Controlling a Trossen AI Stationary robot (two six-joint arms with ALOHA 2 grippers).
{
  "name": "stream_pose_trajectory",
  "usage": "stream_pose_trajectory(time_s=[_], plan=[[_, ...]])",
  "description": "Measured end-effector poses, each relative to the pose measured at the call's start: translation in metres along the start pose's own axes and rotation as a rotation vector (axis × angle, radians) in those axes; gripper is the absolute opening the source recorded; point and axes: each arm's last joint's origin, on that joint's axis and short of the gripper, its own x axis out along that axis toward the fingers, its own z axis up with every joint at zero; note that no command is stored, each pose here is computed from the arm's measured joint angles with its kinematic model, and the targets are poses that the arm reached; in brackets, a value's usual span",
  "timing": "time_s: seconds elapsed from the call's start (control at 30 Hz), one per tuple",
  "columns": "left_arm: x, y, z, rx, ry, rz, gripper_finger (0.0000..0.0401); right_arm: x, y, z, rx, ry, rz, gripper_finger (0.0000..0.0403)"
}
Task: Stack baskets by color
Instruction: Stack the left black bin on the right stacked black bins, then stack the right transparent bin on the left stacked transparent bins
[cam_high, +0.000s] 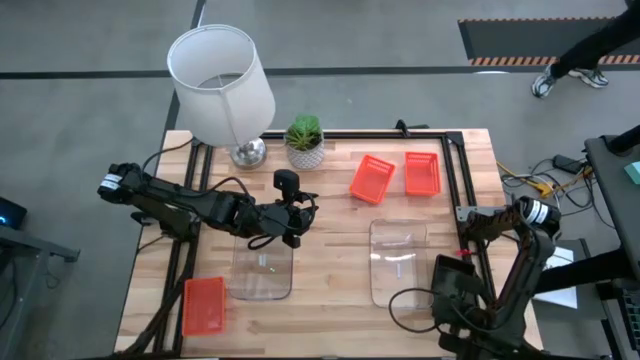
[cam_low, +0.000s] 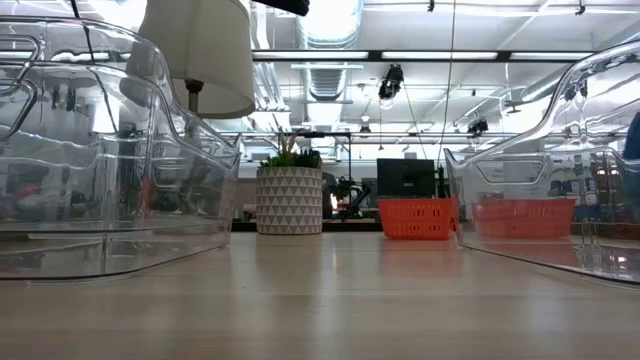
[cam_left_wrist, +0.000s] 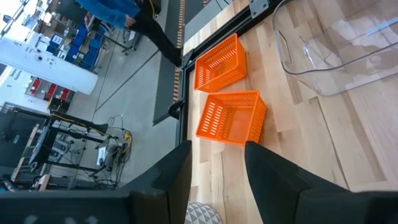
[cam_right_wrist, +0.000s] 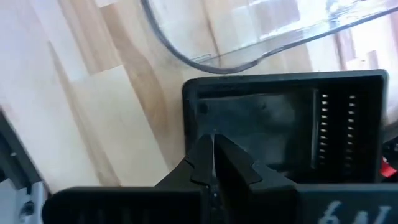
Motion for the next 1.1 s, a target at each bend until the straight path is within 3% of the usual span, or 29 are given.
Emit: stream_pose_trajectory(time_s=[0.33,0.6,0.77,1.1], plan=[[0.000,-0.002,0.000,-0.008,-0.022,-0.046,0.0132,-0.023,-0.012,0.008,0.001,-0.042,-0.036,0.0009],[0.001,-0.012,0.000,-0.017,-0.117,-0.284,0.0132,-0.053,-0.031,0.022,-0.048,-0.418,0.040,0.0008],[0.006,-0.025,-0.011,-0.039,-0.093,-0.338,0.0132,-0.066,-0.046,0.036,-0.143,-0.671,-0.013,0.0008],[0.012,-0.039,-0.026,-0.089,-0.031,-0.362,0.0132,-0.066,-0.080,0.087,-0.296,-0.648,-0.164,0.0008]])
